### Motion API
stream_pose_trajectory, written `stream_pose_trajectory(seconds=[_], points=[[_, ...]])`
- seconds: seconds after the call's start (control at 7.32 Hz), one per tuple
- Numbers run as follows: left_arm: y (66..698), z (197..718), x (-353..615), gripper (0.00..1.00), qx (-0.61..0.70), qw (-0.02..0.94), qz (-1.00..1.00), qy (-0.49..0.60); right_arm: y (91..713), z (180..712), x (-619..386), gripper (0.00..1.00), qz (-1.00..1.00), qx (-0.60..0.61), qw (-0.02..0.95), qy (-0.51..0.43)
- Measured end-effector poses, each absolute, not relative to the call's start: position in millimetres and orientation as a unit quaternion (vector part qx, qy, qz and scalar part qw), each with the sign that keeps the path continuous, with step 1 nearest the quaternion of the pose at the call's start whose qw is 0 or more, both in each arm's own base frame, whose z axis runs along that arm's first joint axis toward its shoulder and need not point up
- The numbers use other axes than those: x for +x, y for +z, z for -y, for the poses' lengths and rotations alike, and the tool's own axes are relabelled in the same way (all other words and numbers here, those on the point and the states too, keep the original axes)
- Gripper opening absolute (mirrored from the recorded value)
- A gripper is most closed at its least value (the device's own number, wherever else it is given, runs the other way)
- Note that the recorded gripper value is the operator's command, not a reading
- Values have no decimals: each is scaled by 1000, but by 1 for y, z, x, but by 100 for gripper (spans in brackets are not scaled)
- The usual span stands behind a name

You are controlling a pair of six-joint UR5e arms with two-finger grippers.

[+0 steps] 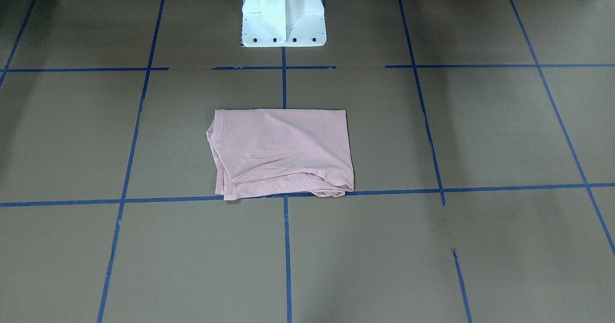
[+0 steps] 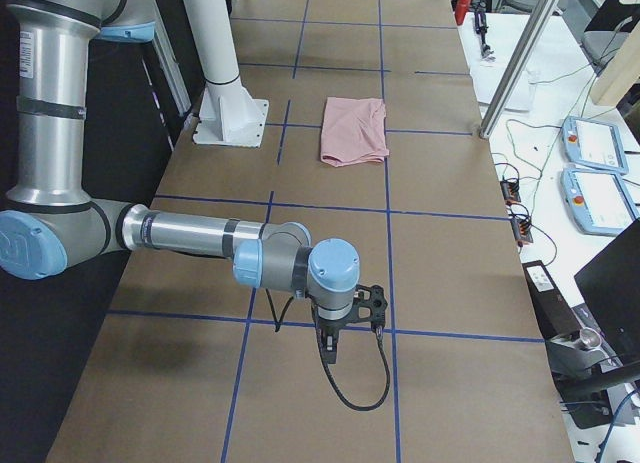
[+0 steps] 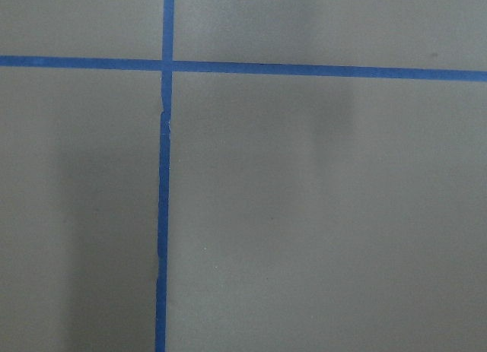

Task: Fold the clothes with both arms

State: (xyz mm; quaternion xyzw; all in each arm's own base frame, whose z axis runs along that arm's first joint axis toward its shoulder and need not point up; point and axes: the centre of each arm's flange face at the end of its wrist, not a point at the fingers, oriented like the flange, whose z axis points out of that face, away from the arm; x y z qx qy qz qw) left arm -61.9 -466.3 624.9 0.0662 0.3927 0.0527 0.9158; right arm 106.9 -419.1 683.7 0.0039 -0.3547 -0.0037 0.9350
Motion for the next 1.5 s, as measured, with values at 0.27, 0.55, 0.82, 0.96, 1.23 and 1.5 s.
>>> stream_pose_trajectory(seconds=[0.27, 0.55, 0.82, 0.96, 1.23, 1.5], points=[[630, 464, -61, 100, 61, 917, -391, 52, 691, 418, 107, 100, 356, -2, 934, -1], [633, 463, -61, 100, 59, 918, -388, 52, 694, 418, 106, 100, 356, -4, 935, 0], [635, 463, -62, 100, 57, 919, -387, 51, 693, 419, 106, 100, 356, -4, 934, -1], [636, 463, -62, 100, 56, 919, -387, 51, 693, 420, 106, 100, 357, -3, 934, -1], [636, 463, -61, 100, 56, 919, -387, 51, 690, 423, 106, 100, 358, 0, 934, -2], [636, 463, -62, 100, 56, 919, -387, 50, 688, 425, 106, 100, 358, 2, 934, -3]])
